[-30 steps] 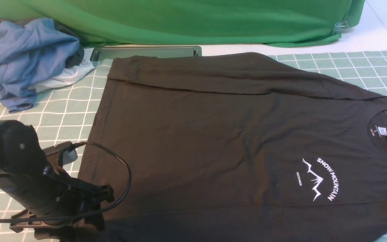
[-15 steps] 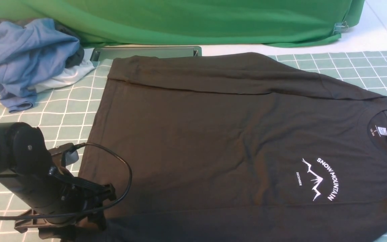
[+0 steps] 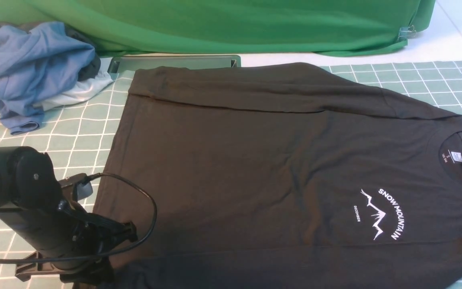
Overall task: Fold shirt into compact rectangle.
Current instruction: 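Grasp the left edge of the dark T-shirt lying flat on the table, then fold the left side of the black T-shirt inward over its body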
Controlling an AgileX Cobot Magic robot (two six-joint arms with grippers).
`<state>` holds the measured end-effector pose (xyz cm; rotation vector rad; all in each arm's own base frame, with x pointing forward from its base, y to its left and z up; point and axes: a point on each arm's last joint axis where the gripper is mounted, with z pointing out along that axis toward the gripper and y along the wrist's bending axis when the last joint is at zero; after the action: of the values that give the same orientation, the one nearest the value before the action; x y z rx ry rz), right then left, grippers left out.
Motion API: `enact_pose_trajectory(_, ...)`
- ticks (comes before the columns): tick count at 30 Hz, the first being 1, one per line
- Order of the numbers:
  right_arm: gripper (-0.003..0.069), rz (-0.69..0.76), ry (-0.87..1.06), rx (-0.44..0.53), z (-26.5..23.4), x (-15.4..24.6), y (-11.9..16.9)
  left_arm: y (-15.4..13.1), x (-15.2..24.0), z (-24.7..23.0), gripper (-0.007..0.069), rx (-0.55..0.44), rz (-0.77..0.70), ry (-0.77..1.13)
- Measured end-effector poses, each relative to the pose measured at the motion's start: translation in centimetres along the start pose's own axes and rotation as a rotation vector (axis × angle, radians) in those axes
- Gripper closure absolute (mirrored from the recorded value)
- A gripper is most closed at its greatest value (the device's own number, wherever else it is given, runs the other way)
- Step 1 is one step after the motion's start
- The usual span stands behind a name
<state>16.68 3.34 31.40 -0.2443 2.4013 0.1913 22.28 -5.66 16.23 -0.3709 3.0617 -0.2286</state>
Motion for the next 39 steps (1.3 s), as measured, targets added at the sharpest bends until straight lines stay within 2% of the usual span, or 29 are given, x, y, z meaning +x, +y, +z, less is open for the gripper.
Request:
enact_pose_trajectory(6,0.0531,0.012,-0.009,0.003,0.6,0.4,-0.1,0.0,0.6,-2.0,0.0597,0.029,0.012,-0.051)
enact_pose_trajectory(9,0.0523,0.018,0.013,0.003,1.3,1.2,-0.2,-0.5,0.6,-4.8,0.0597,0.071,0.020,-0.128)
enact_pose_trajectory(19,0.0510,0.025,0.011,0.004,1.7,1.6,-0.2,-3.1,-2.6,-13.8,0.0597,0.206,0.047,-0.426)
enact_pose_trajectory(25,0.0503,0.028,0.004,0.002,1.7,1.6,-0.2,-4.5,-5.0,-15.6,0.0597,0.236,0.055,-0.507)
enact_pose_trajectory(28,0.0500,0.029,0.000,0.002,1.7,1.5,-0.2,-5.1,-6.8,-14.9,0.0597,0.232,0.057,-0.530)
enact_pose_trajectory(32,0.0495,0.030,0.000,0.002,1.7,1.5,-0.2,-5.5,-9.8,-11.2,0.0597,0.195,0.044,-0.512)
enact_pose_trajectory(39,0.0479,0.030,0.000,0.002,1.7,1.5,-0.2,-3.1,-14.5,-3.9,0.0597,0.124,-0.051,-0.462)
